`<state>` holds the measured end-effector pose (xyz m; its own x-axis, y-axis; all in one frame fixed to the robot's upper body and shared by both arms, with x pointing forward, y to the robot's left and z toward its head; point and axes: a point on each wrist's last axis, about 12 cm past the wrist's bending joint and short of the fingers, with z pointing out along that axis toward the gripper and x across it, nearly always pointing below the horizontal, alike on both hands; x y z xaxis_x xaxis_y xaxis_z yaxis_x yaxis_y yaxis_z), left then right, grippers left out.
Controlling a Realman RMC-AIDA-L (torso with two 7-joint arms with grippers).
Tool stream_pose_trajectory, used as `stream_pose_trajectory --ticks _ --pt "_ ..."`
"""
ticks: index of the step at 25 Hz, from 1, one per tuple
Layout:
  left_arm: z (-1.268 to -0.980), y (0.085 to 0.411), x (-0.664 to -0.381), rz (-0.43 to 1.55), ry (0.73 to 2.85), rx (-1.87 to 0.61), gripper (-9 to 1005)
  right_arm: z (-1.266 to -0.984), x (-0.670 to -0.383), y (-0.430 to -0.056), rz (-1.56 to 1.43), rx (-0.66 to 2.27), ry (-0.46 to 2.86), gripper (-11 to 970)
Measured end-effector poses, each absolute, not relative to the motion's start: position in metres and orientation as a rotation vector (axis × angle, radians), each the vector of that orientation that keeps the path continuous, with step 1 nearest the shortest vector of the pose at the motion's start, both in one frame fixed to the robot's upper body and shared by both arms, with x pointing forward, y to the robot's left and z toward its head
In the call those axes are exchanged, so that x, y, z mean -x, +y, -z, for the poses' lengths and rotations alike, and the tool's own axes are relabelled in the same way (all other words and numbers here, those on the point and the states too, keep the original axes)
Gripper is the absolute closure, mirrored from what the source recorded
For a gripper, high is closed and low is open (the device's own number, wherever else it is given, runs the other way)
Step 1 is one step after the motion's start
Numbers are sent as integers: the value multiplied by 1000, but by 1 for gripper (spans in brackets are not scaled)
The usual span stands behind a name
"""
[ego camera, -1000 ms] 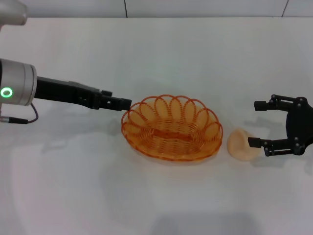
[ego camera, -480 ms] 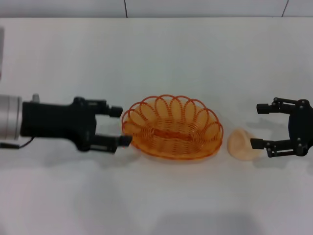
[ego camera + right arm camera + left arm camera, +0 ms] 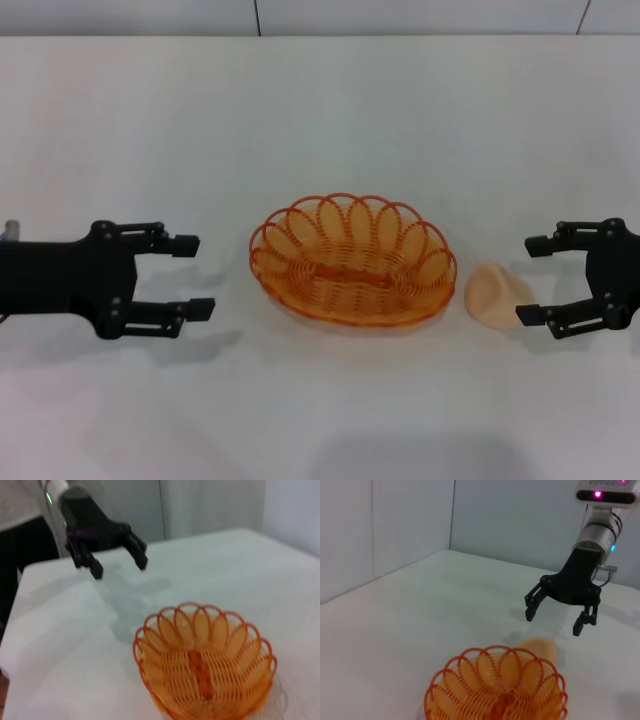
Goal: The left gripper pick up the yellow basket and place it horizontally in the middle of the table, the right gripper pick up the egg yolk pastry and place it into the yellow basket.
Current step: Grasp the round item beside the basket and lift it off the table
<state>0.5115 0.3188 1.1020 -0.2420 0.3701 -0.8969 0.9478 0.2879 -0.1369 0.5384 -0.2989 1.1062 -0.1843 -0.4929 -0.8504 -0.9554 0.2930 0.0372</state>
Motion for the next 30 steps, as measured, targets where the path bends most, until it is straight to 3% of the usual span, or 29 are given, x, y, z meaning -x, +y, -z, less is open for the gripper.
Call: stream_pose_trajectory --ticks 10,25,30 --pt "-1095 325 -503 908 1785 -1205 233 -1114 -552 -276 -662 1398 2015 193" --pt "-1095 322 -505 908 1782 -1210 236 -1102 -548 -264 -697 1427 1990 200" --pt "-1095 321 -505 908 1781 -1207 237 -1101 -548 -260 -716 1428 1948 385"
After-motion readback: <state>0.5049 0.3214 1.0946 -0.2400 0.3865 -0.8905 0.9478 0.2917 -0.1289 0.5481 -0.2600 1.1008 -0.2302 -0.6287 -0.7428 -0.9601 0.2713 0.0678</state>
